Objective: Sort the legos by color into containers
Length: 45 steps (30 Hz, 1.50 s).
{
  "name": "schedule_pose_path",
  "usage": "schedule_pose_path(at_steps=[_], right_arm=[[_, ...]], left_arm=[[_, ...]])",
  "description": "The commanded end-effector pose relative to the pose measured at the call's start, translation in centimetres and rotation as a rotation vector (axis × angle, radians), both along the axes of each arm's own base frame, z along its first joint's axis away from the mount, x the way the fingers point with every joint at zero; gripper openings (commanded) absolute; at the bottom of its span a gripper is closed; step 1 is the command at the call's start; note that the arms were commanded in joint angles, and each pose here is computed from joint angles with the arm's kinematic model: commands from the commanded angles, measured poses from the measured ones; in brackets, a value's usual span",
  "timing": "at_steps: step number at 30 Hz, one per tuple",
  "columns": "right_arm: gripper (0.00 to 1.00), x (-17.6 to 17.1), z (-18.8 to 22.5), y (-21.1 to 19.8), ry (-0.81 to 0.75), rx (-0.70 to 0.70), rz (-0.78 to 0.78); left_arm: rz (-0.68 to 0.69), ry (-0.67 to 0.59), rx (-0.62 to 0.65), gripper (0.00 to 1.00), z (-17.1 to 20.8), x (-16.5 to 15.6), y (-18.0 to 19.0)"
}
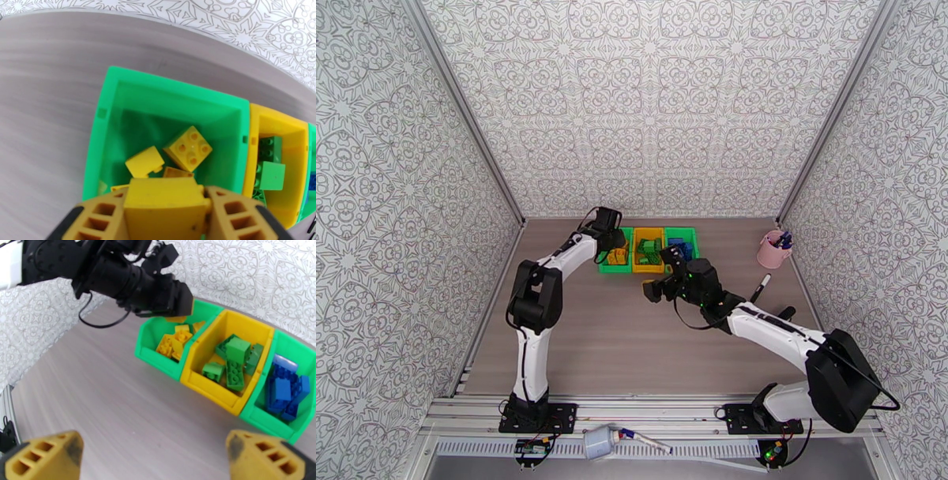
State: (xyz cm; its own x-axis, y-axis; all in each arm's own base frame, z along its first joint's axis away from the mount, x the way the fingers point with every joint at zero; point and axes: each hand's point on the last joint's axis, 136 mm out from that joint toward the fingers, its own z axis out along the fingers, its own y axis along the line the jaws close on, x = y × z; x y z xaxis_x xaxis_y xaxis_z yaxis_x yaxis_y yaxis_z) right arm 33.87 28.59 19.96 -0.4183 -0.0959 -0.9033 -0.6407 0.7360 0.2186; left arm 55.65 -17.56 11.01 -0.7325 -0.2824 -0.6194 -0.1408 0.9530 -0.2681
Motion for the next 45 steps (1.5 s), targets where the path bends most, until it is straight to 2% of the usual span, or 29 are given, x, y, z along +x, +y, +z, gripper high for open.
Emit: schedule_pose_path(at_steps=[1,7,11,16,21,31,37,42,45], right_arm=[[1.00,0.4,2.1,0.1,-0.043,0.029,-0.026],[1.00,0.2,2.7,-0.4,-0.075,0.033,-0.032],[1.00,0.3,3.3,-1.3,-0.106,0.045,-0.071],[1.00,0.8,4.1,-4.7,-0.163,0.065,-0.200],[1.00,0.8,3.7,-9.1,-0.197,0.027,-0.305],[1.00,0.7,0.2,-19.5,-0.262,-0.181,-0.565],[1.00,1.5,-3.3,-24.1,-0.241,-0.262,-0.681],[1.00,2.6,-5.5,-26.1,-0.234,-0.260,-0.724],[1.00,3.5,-5.7,-26.4,-0.242,-0.249,-0.720]], left_arm=[[0.006,-0.021,0.023,0.50,1.1,0.7,0.3],[-0.010,-0.095,0.046,0.83,4.6,-0.2,0.0],[0.000,-0.177,0.084,0.92,7.8,-1.9,0.5],[-0.016,-0.260,0.125,0.98,10.1,-5.6,1.5],[-0.075,-0.381,0.180,1.00,10.8,-9.8,2.5],[-0.083,-0.584,0.398,1.00,8.4,-17.6,7.9],[-0.112,-0.580,0.522,1.00,6.9,-18.6,10.1],[-0.101,-0.581,0.604,1.00,6.6,-18.6,11.9],[-0.086,-0.561,0.574,1.00,5.1,-18.7,13.2]])
